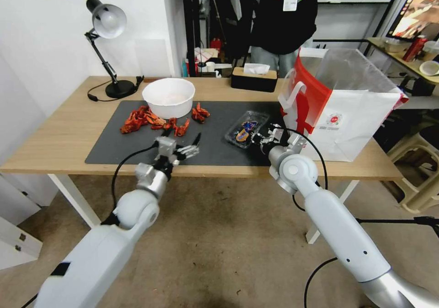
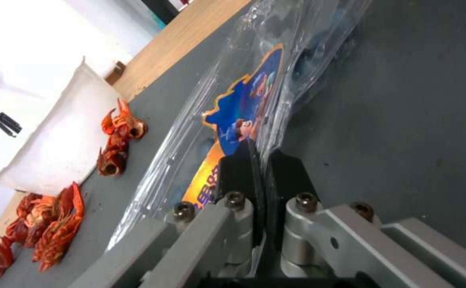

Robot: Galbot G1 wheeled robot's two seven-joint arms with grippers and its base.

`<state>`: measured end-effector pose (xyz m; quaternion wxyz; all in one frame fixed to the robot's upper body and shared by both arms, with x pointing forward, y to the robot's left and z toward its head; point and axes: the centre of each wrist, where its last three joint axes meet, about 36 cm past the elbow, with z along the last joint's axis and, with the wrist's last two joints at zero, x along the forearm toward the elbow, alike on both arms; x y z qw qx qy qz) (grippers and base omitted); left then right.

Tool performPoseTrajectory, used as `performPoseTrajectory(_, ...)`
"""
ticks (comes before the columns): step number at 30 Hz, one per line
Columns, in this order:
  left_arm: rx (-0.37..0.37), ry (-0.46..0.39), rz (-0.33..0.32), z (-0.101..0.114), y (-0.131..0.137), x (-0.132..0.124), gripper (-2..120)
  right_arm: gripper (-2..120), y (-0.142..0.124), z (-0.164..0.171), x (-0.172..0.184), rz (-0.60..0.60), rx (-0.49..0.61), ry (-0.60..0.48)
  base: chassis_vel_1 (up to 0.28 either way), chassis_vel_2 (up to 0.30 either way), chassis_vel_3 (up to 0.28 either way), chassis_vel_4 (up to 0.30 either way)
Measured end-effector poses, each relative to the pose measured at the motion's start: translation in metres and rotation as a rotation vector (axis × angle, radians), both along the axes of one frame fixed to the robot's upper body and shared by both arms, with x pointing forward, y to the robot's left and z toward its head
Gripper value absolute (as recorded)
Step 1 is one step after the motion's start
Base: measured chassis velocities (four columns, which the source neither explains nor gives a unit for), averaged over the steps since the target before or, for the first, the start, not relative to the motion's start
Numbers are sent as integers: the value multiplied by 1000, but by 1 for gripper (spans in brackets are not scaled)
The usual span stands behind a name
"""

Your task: Close the takeout container lid, then place the container into the takeout bag.

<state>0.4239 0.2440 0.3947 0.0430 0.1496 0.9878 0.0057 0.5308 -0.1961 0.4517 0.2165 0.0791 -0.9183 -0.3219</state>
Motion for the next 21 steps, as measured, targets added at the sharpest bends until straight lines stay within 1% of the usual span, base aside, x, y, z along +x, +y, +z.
performPoseTrajectory(1,0,0,0,0,0,0,100,0,0,0,0,0,0,0,0,0,0,0)
performPoseTrajectory(3,23,14,38,-6,7,-18,100,0,0,1,1,0,0,-2,0,0,0,0)
performPoseTrajectory(4,23,14,38,-6,7,-18,100,0,0,1,1,0,0,-2,0,0,0,0)
performPoseTrajectory(7,43,21,93,-12,19,-40,100,0,0,1,1,0,0,-3,0,0,0,0)
performPoseTrajectory(9,50,16,103,-13,22,-43,100,0,0,1,1,0,-1,-3,0,0,0,0)
performPoseTrajectory(12,64,-7,138,-17,34,-53,100,0,0,1,0,0,-3,-5,0,0,0,0)
performPoseTrajectory(13,64,-7,138,-17,34,-53,100,0,0,1,0,0,-3,-5,0,0,0,0)
performPoseTrajectory(16,47,-17,179,-18,41,-64,100,0,1,1,-1,1,-4,-6,0,0,0,0)
performPoseTrajectory(17,47,-17,179,-18,41,-64,100,0,1,1,-1,1,-4,-6,0,0,0,0)
performPoseTrajectory(19,18,-25,222,-23,46,-76,100,0,1,1,-1,1,-6,-8,0,0,0,0)
performPoseTrajectory(20,18,-25,222,-23,46,-76,100,0,1,1,-1,1,-6,-8,0,0,0,0)
performPoseTrajectory(21,6,-21,237,-26,48,-83,100,0,1,1,-2,1,-7,-8,0,0,0,0)
